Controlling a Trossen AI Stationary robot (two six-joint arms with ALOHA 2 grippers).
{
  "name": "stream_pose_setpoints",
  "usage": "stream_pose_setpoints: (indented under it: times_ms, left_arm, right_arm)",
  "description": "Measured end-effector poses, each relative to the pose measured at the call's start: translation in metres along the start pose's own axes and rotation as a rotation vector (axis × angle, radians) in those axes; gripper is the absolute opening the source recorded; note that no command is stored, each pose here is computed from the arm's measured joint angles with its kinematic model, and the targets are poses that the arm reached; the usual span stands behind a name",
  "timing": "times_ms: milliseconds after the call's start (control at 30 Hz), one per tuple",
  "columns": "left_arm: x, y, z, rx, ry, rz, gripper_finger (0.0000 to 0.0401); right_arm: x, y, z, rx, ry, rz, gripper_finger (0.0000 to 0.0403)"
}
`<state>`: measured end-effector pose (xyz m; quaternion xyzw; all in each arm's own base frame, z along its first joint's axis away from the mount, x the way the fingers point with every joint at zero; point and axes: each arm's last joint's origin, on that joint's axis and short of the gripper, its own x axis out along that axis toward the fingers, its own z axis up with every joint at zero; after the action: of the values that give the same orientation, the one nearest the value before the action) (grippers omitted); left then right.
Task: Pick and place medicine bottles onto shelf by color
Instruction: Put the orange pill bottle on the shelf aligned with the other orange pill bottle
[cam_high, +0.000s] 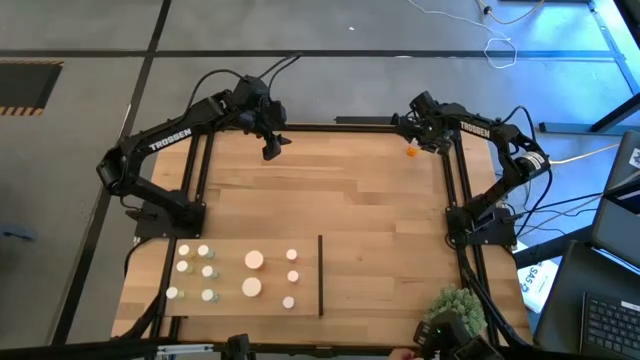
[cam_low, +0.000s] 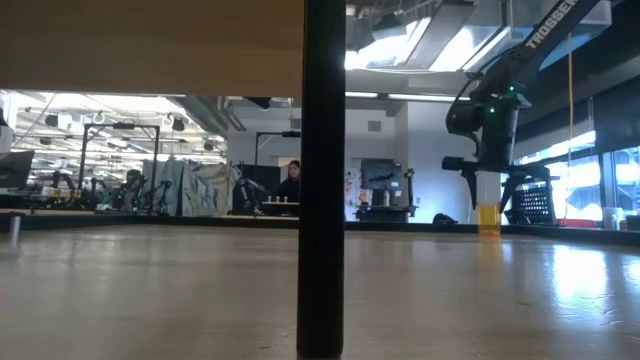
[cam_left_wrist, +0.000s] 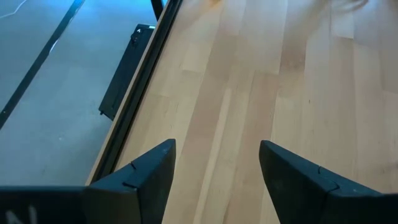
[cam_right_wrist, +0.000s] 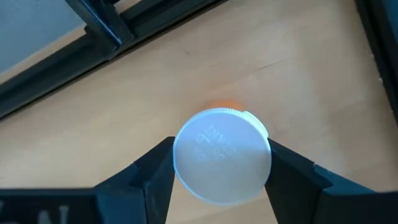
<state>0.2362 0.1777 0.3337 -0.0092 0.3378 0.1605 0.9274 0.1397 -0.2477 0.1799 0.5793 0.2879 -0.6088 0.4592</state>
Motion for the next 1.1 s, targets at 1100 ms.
stream_pose_setpoints:
  times_ms: [1100]
  left_arm:
    - [0.0000, -0.0001, 0.0000, 0.000, 0.000, -0.001, 0.0225]
  right_arm:
    - [0.0002, -0.0026, -0.0035, -0.184, 0.044, -0.019, 0.0214]
